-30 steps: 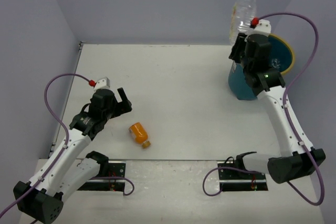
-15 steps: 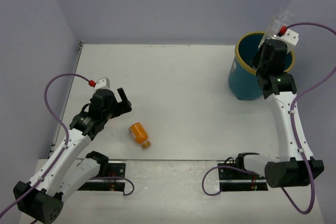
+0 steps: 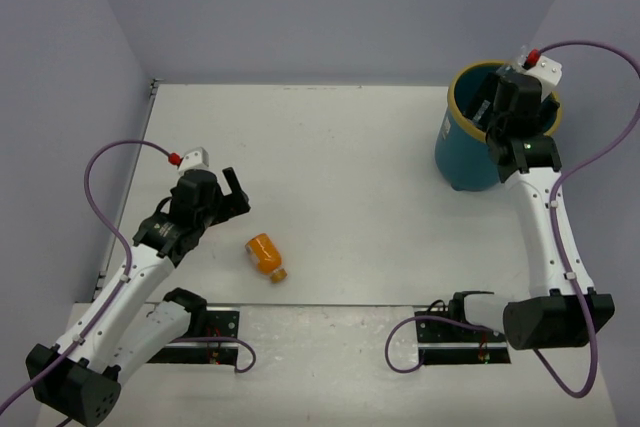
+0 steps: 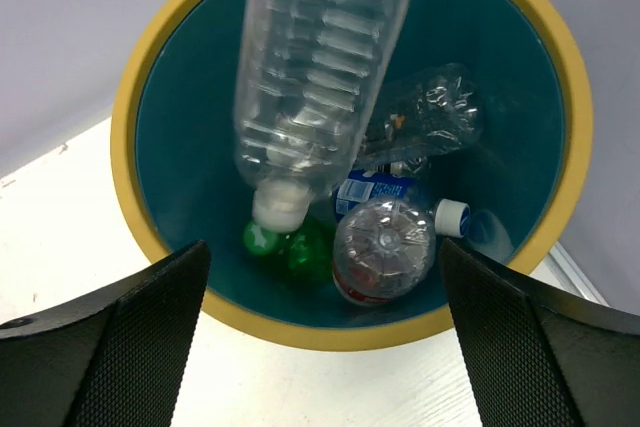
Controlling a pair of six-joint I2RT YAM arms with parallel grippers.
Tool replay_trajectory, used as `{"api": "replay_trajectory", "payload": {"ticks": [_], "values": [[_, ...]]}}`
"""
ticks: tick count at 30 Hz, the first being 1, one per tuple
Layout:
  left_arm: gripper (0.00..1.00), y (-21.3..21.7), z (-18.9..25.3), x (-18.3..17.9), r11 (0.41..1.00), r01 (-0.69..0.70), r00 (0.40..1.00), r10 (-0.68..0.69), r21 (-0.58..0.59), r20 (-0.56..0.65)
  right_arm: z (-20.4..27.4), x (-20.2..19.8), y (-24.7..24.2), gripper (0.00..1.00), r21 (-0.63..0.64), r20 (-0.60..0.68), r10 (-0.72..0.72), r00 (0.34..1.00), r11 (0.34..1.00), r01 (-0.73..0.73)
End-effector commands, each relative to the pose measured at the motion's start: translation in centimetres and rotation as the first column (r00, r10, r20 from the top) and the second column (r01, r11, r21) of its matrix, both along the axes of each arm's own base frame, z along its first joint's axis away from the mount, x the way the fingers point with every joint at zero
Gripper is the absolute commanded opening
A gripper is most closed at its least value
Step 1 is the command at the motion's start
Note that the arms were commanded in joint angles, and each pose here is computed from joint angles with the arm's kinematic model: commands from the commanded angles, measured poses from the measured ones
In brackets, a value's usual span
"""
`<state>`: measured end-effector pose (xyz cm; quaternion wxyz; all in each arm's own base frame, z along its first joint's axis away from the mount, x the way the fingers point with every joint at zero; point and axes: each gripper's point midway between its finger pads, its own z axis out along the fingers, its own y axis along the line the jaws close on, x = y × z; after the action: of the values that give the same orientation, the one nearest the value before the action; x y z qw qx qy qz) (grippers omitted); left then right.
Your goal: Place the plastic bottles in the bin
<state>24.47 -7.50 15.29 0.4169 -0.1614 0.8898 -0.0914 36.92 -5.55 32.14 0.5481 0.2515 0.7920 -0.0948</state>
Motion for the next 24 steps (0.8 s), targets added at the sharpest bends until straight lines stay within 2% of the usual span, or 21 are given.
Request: {"api": "replay_trajectory", "payload": {"ticks": [1,10,14,18,21,24], "values": [[1.00,0.3,0.4,0.1,1.000,-0.019,1.000,0.019,0.006,0.012,2.2,0.6,1.5,0.99,-0.002,0.049,0.116,0.992,0.993,-0.116],[1.00,0.2,0.2,0.2,1.000,-0.016,1.000,0.016,0.008,0.006,3.6,0.4,5.8,0.99,0.009,0.109,0.367,0.924,0.929,-0.370],[1.00,0.2,0.2,0.3,1.000,-0.017,1.000,0.017,0.008,0.004,3.1,-0.3,11.2,0.99,0.016,0.106,0.566,0.818,0.821,-0.570],[1.00,0.3,0.0,0.2,1.000,-0.023,1.000,0.023,0.009,0.000,0.7,-1.6,16.3,0.99,0.058,0.049,0.649,0.759,0.757,-0.651],[1.00,0.4,0.0,0.1,0.999,-0.032,0.999,0.032,0.011,-0.001,-2.1,-3.8,21.6,0.99,0.114,0.044,0.758,0.651,0.644,-0.757],[1.00,0.5,0.2,0.2,0.999,-0.041,0.999,0.041,0.007,0.009,-3.9,-7.3,28.5,0.99,0.174,0.119,0.871,0.478,0.455,-0.873]]}}
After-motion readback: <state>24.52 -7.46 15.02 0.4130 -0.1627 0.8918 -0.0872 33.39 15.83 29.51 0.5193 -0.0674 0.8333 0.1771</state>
